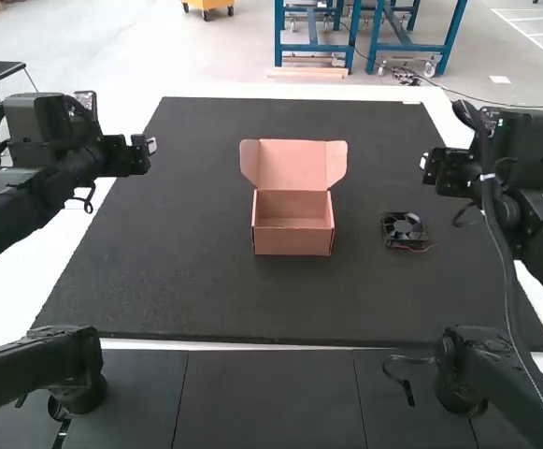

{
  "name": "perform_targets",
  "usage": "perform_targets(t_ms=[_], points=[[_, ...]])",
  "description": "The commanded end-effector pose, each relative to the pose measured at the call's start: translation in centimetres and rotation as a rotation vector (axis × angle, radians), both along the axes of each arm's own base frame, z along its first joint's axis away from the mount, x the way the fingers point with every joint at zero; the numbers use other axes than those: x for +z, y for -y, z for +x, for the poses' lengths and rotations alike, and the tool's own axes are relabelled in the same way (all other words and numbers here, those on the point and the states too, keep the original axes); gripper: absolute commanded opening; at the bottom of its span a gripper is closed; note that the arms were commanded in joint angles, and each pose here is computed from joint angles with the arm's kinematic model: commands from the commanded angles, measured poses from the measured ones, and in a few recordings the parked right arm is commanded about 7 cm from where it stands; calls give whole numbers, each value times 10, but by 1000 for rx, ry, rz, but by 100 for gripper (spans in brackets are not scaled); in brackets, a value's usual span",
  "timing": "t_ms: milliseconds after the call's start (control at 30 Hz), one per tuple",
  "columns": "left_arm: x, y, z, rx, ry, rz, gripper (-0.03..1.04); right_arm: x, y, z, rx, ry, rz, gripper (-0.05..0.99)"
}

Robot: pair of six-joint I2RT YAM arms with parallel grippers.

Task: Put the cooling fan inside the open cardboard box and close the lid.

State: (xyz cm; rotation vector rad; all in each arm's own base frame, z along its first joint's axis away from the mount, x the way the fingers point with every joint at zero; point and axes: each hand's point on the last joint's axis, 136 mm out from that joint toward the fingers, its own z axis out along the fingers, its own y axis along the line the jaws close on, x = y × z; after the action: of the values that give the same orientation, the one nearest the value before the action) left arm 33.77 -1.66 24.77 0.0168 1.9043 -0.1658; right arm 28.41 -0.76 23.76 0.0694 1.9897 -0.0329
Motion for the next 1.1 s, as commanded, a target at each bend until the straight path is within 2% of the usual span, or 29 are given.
perform_targets(t_ms=[0, 100, 167, 200, 233, 267, 467, 500, 600, 667, 733, 900, 1000, 1067], points=[[3, 2, 8, -18, -29, -7, 97, 2, 1, 3, 3, -44, 4, 91], [-17, -10, 8, 5, -96, 5, 97, 4, 0, 9, -9, -75, 47, 91], [-17, -2, 7, -40, -95, 13, 97, 9, -4, 12, -2, -74, 104, 91], [-17, 2, 6, -60, -96, 26, 97, 12, -5, 14, -2, -70, 103, 91], [-18, 9, 4, -93, -106, 23, 97, 14, -3, 17, -7, -66, 101, 91], [-20, 22, 0, -154, -117, 22, 97, 16, -3, 22, -7, -65, 101, 91], [-4, 96, -19, -391, -84, 24, 97, -2, 0, 40, -34, -171, 117, 91], [1, 108, -22, -425, -73, 23, 97, -7, 3, 41, -46, -196, 111, 91], [13, 132, -29, -476, -43, 35, 97, -26, 6, 43, -63, -289, 107, 91], [21, 138, -30, -467, -25, 40, 97, -36, 8, 43, -72, -344, 105, 91], [24, 144, -32, -468, -31, 14, 97, -41, 13, 47, -88, -370, 92, 91], [25, 140, -30, -434, -36, -4, 97, -58, 22, 55, -80, -437, 38, 91], [21, 141, -32, -440, -63, 10, 97, -68, 28, 60, -67, -484, 5, 91], [17, 141, -34, -453, -71, 39, 97, -74, 33, 64, -63, -513, -11, 91]])
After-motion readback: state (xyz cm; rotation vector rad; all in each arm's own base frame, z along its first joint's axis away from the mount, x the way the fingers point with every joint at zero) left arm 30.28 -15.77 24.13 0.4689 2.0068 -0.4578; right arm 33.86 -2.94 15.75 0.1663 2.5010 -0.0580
